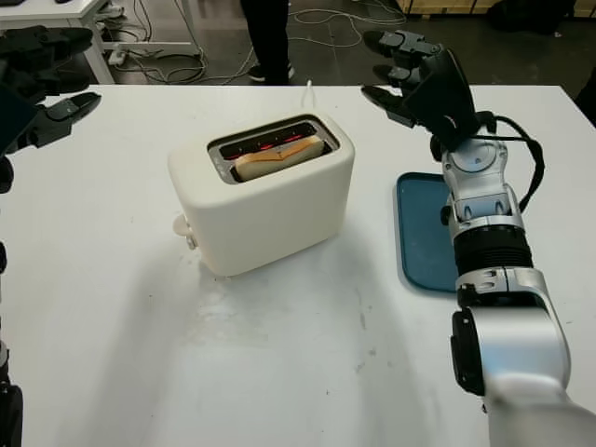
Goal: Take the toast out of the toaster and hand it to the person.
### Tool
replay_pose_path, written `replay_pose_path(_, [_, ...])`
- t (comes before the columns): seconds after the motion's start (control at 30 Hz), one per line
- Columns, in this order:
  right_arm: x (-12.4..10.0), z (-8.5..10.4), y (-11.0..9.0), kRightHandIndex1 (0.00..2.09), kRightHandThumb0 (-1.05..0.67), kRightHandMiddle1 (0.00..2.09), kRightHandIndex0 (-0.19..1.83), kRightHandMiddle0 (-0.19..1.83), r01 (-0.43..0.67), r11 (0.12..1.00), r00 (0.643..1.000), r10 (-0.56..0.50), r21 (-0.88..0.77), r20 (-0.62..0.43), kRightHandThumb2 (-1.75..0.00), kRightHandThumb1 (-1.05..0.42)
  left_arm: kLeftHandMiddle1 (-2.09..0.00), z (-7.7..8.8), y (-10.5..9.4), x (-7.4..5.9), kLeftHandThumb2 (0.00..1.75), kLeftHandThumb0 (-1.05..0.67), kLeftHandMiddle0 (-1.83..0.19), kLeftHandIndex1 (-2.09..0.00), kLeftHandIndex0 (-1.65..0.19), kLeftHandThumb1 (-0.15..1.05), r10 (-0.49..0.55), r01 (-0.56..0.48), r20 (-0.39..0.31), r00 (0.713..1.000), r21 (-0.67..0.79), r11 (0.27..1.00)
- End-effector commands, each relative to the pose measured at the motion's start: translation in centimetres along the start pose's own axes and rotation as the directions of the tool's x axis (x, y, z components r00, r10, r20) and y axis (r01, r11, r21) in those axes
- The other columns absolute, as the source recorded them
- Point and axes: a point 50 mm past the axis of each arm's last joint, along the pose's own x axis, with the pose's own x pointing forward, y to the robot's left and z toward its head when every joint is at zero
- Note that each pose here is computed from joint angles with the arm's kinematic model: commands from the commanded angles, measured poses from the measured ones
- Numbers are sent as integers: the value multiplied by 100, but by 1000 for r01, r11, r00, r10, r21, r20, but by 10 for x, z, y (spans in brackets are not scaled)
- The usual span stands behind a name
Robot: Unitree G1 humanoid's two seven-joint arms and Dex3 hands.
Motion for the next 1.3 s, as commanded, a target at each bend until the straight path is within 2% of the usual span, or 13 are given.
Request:
replay_pose_path(0.0, [0, 3, -3, 2, -19, 1, 63, 60, 6, 1000, 1000, -5, -11, 23, -15, -92, -61, -3, -5, -4, 12, -20, -41, -4, -57, 92, -25, 25, -22, 999, -15, 1000])
replay_pose_path(0.23, [-1, 2, 0, 2, -17, 0, 63, 59, -3, 1000, 1000, 3, -21, 21, -15, -92, -62, -8, -12, -3, 16, -22, -39, -3, -56, 92, -54, 53, -30, 998, -42, 998])
replay_pose_path(0.53, [-2, -1, 6, 3, -26, 1, 66, 61, -20, 1000, 999, 21, -22, 42, -12, -92, -67, -10, -19, 3, 25, -23, -41, -4, -59, 92, -71, 72, -31, 997, 35, 997])
replay_pose_path(0.87, [-6, -10, 11, 1, -29, 1, 64, 60, -29, 1000, 999, 29, 5, 24, -12, -92, -69, -3, -24, 12, 22, -25, -39, -5, -60, 92, -75, 75, -4, 997, 102, 992])
replay_pose_path(1.27, [-8, -15, 12, 1, -29, 1, 66, 62, -32, 999, 999, 32, 18, 12, -11, -92, -74, -5, -23, 11, 20, -27, -37, -4, -60, 92, -59, 59, -3, 998, 110, 992])
